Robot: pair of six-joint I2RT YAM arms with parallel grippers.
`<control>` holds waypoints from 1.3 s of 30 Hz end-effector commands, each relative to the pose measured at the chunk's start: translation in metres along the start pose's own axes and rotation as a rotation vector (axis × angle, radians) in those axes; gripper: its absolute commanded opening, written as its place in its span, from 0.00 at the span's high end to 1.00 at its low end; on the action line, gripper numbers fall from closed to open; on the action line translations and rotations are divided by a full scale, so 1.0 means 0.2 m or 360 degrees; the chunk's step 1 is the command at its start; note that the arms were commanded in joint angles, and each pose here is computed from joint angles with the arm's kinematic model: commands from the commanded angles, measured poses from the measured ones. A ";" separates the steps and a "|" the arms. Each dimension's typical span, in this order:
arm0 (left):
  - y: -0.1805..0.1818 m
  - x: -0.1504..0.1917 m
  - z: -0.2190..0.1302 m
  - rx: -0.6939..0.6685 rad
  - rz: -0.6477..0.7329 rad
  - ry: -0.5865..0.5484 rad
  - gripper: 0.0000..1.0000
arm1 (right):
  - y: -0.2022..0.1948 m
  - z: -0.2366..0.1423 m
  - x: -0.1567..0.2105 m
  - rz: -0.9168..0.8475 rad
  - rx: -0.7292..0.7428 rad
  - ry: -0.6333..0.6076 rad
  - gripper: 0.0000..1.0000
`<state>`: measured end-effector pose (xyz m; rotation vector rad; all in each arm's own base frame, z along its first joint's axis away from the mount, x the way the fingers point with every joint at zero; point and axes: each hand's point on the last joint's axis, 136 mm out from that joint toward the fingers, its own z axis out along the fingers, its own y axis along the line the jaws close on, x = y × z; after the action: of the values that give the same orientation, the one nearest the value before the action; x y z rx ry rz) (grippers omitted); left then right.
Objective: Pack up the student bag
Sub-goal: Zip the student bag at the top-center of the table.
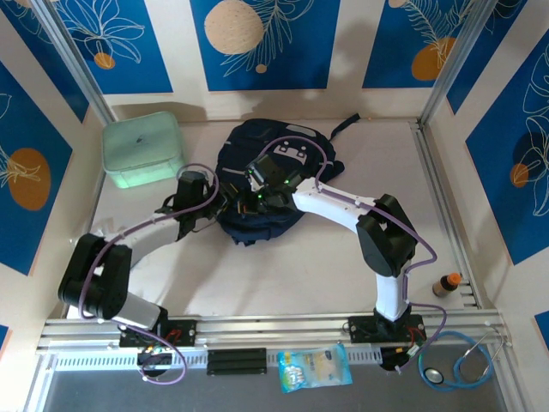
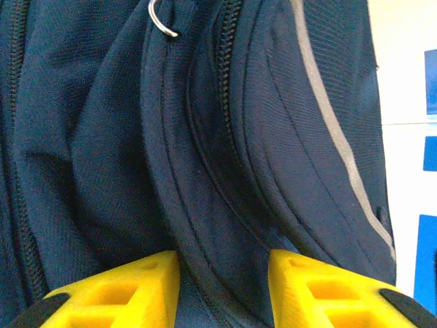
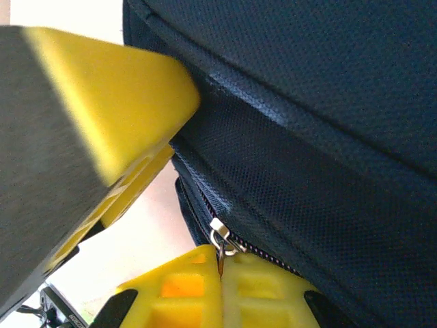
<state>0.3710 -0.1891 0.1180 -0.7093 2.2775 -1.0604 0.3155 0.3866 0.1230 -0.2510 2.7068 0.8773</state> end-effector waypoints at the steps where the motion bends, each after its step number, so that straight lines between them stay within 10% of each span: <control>1: -0.05 -0.03 0.05 0.0048 -0.0026 -0.0029 0.61 | 0.11 -0.03 0.02 -0.0092 -0.0097 -0.0004 1.00; 15: -0.04 -0.16 0.01 -0.0021 0.0074 -0.0134 1.00 | -0.27 -0.15 0.11 -0.0036 0.0557 -0.0132 1.00; 39: 0.06 -0.20 -0.04 -0.0091 0.0156 -0.0078 1.00 | -0.67 -0.38 0.08 -0.0144 0.0624 -0.0165 1.00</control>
<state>0.3871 -0.1721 0.1115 -0.6588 2.2984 -1.0004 0.3212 0.2426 0.1025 -0.1031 2.6550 0.2906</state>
